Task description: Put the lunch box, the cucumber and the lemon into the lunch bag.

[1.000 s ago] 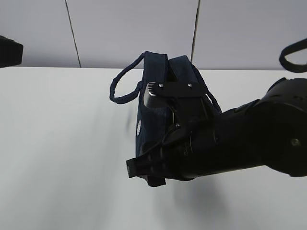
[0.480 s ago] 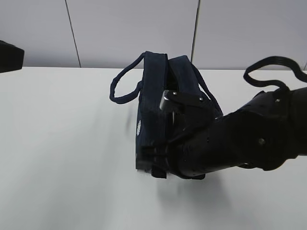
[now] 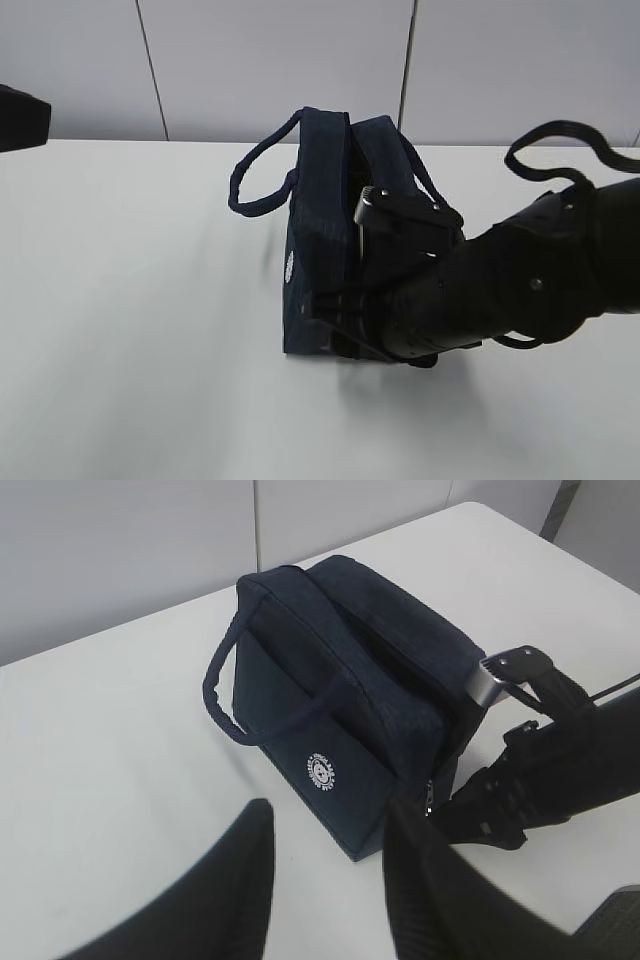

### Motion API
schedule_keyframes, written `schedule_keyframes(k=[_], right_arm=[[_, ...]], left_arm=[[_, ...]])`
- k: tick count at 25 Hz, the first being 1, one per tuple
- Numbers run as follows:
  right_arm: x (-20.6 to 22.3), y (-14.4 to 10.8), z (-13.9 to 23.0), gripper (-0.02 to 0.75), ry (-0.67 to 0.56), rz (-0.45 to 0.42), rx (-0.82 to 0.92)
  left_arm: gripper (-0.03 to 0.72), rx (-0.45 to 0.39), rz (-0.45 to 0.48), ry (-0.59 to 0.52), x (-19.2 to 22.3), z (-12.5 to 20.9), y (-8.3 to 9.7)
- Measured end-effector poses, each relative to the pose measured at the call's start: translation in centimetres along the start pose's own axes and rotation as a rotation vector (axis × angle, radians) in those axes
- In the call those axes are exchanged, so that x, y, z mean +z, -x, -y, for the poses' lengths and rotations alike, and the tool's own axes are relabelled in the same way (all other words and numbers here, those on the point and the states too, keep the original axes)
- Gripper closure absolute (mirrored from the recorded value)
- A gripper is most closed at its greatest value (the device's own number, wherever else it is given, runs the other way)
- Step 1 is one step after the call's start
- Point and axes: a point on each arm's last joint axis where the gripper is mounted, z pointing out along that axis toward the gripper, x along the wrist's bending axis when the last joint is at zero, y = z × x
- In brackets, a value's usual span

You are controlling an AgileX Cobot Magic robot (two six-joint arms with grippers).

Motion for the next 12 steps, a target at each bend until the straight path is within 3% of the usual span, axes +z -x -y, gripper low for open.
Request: schedule_keyframes(k=[12], right_arm=[[1.8, 0.2, 0.0, 0.314, 0.026, -0.016, 0.043]], left_arm=[[0.441, -0.002, 0.001, 0.000, 0.0, 0.0, 0.0]])
